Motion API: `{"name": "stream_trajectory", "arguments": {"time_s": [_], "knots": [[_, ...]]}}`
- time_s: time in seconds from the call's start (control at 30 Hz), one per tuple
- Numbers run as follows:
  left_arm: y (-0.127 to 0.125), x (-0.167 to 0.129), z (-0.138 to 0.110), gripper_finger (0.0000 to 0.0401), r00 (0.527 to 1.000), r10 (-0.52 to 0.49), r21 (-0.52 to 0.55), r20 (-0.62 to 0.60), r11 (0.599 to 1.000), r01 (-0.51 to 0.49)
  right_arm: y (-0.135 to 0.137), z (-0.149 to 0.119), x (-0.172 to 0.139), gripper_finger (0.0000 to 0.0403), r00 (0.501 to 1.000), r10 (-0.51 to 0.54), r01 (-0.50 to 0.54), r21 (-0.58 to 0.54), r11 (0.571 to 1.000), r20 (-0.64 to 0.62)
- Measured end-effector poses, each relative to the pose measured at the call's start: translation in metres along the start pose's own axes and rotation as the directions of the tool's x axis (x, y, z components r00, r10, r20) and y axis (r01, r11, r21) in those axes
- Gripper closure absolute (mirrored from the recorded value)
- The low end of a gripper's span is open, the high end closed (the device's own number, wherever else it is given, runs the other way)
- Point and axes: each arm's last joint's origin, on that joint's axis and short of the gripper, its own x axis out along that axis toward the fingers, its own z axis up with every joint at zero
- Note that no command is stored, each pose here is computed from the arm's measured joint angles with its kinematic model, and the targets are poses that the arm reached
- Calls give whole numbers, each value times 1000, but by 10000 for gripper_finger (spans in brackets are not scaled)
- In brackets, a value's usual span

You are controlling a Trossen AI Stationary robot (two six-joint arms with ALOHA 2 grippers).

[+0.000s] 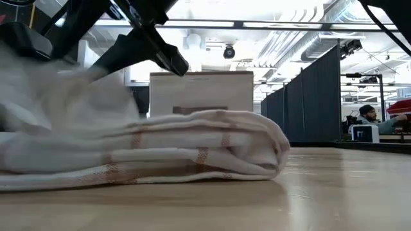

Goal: Fold towel
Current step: Fold the white squared towel

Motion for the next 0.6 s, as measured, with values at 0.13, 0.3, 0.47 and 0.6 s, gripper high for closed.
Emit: {"name": "stream_trajectory", "arguments": {"time_s": [0.13, 0.3, 0.47, 0.6], "knots": [[2, -6, 2, 401, 1000, 4, 20, -24, 1000, -4, 6, 3, -13, 217, 1000, -22, 21, -48, 999, -13], [11, -27, 4, 401, 993, 48, -31, -107, 998, -52, 18, -5, -40, 225, 995, -91, 86, -119, 989, -30], [15, -55, 8, 401, 987, 105, -84, -122, 990, -115, 29, -26, -66, 289, 990, -138, 128, -188, 974, -41], [3, -66, 29, 401, 994, 98, -93, 53, 991, -93, 42, -51, -73, 383, 979, -204, 192, -272, 943, -17]]}}
